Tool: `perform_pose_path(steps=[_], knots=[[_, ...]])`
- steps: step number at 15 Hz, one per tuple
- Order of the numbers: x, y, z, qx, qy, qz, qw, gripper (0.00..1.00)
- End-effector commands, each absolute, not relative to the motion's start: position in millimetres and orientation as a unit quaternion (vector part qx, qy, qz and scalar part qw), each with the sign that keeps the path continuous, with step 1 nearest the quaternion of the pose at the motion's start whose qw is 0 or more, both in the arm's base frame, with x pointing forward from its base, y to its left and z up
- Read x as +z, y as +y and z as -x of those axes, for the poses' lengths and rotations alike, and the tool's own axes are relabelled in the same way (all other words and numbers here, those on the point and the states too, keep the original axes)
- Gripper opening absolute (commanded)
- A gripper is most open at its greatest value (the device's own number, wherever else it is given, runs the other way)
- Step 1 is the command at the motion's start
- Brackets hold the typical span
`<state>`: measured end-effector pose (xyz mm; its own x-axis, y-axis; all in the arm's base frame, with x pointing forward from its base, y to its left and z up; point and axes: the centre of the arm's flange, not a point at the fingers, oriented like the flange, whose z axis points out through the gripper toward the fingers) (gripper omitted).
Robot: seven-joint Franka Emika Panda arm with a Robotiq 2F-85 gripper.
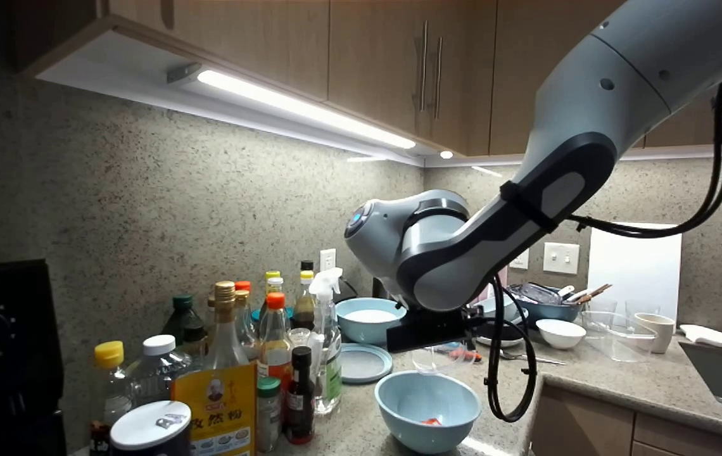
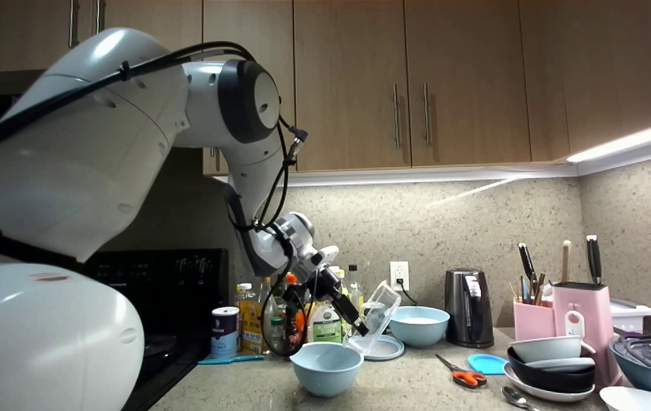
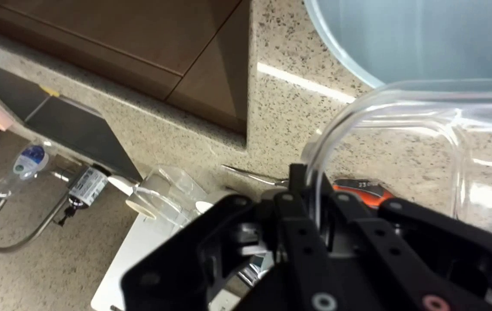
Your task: Pour the contents in the lunch box into the blue bowl
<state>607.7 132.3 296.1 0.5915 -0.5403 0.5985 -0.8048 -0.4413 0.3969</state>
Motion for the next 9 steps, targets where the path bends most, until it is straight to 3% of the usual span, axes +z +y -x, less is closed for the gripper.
perform_pose_path(steps=[1,4,5,9], knots=[[307,84,-595,0.163,-0.452,-0.831,0.28,0.01],[301,57,-605,0.126,-0.491,-0.828,0.241,0.01],[296,72,-614,0.147,-0.482,-0.821,0.267,0.06],[291,54,-619,0.139,-0.49,-0.826,0.241,0.01]])
